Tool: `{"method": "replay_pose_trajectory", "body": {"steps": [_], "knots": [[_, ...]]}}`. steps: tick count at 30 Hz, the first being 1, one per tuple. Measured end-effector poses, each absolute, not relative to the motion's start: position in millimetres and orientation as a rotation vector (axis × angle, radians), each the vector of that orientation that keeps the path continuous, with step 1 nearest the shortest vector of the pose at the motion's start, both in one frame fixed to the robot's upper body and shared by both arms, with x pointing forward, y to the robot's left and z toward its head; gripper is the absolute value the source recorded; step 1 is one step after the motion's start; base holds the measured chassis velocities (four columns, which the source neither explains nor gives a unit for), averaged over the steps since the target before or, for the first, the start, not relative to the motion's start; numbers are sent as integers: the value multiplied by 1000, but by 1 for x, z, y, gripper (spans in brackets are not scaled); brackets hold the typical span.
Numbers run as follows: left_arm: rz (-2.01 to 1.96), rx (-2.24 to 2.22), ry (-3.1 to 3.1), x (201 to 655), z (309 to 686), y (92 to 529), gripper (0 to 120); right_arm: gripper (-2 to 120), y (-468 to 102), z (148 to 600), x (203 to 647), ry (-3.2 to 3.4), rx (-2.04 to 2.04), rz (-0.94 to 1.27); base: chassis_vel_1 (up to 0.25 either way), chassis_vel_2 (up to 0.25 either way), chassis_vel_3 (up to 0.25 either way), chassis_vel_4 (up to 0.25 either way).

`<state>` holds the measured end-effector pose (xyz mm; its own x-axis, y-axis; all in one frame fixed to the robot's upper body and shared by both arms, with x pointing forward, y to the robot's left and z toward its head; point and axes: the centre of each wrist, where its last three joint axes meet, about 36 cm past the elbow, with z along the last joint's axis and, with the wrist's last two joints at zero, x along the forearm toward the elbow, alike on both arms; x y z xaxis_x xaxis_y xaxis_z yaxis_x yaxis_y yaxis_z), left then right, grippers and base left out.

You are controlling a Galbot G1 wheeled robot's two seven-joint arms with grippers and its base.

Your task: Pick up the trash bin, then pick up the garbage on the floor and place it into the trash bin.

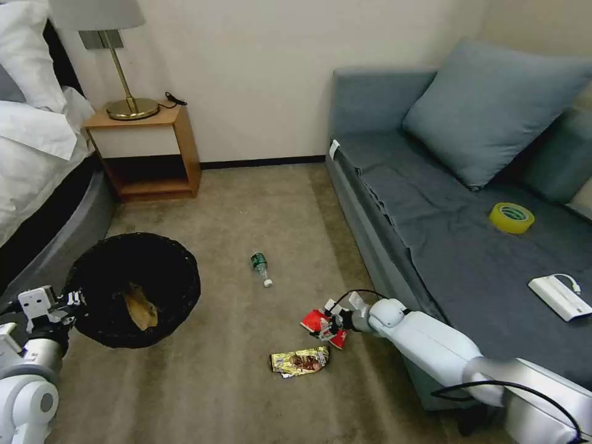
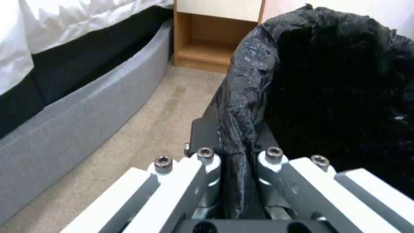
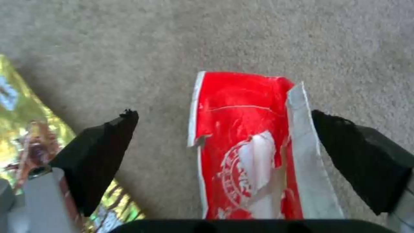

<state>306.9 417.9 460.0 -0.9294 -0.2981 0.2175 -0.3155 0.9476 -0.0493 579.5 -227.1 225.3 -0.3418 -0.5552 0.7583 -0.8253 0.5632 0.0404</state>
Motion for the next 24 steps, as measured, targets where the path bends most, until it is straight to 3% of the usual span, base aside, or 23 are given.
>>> {"method": "replay_pose_trajectory", "body": {"steps": [11, 24], "knots": [[124, 439, -2896, 312, 458, 413, 4, 99, -238, 214, 581, -2058, 1051, 469, 0, 0, 0, 0], [126, 453, -2896, 309, 457, 415, 4, 55, -234, 210, 573, -2086, 1033, 470, 0, 0, 0, 0]]}}
